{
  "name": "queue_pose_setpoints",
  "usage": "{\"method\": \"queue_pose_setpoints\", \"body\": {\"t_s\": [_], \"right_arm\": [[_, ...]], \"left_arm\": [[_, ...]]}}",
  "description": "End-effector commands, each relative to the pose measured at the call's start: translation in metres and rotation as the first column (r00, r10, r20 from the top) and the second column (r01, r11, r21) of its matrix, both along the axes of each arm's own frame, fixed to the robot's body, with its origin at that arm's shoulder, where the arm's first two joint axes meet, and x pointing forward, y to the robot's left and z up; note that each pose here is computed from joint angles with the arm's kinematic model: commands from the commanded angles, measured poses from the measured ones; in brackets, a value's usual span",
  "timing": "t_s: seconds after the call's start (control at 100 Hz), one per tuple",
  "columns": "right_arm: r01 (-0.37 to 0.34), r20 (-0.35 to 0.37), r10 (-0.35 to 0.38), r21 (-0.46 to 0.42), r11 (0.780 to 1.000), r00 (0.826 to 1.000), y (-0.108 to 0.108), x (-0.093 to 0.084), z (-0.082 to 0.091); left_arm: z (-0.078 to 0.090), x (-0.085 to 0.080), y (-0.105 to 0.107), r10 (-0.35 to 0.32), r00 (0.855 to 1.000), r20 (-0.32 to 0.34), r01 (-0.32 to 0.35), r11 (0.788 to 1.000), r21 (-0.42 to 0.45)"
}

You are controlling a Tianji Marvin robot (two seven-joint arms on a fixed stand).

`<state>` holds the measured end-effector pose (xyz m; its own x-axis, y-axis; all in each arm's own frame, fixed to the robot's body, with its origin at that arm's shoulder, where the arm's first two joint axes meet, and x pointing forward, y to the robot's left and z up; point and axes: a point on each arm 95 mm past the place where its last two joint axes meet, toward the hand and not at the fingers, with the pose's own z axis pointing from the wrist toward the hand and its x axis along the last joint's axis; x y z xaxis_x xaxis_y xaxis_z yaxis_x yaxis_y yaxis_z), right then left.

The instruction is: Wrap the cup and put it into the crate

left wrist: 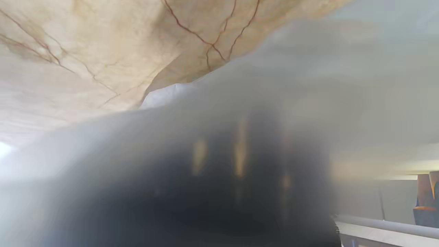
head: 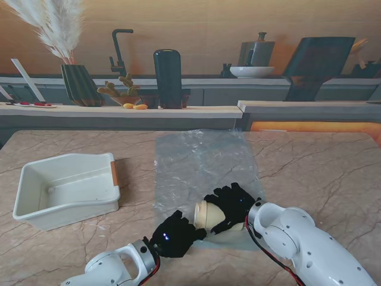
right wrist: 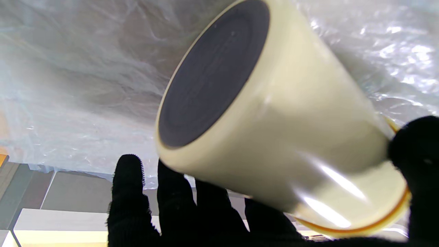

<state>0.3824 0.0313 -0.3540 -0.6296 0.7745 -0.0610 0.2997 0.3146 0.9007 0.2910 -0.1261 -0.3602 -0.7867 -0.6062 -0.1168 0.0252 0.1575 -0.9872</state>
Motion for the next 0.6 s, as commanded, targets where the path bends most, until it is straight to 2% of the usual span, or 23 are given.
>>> {"method": "queue_pose_setpoints", "body": {"t_s": [0.0, 0.28, 0.59], "right_arm": [[-0.013, 0.008, 0.013, 0.004, 1.000, 1.000, 0.002, -0.001, 0.002], [-0.038, 0.043, 0.036, 0.037, 0.999, 0.998, 0.000, -0.001, 0.011], [-0.048, 0.049, 0.043, 0.105, 0.993, 0.998, -0.005, 0.001, 0.020]], "left_arm": [[0.005, -0.001, -0.003, -0.014, 1.000, 0.015, 0.014, 1.000, -0.015], [0.017, 0.003, -0.005, -0.026, 0.997, 0.071, 0.028, 0.999, -0.038], [0.023, 0.006, -0.004, -0.016, 0.996, 0.091, 0.020, 0.999, -0.046]]}}
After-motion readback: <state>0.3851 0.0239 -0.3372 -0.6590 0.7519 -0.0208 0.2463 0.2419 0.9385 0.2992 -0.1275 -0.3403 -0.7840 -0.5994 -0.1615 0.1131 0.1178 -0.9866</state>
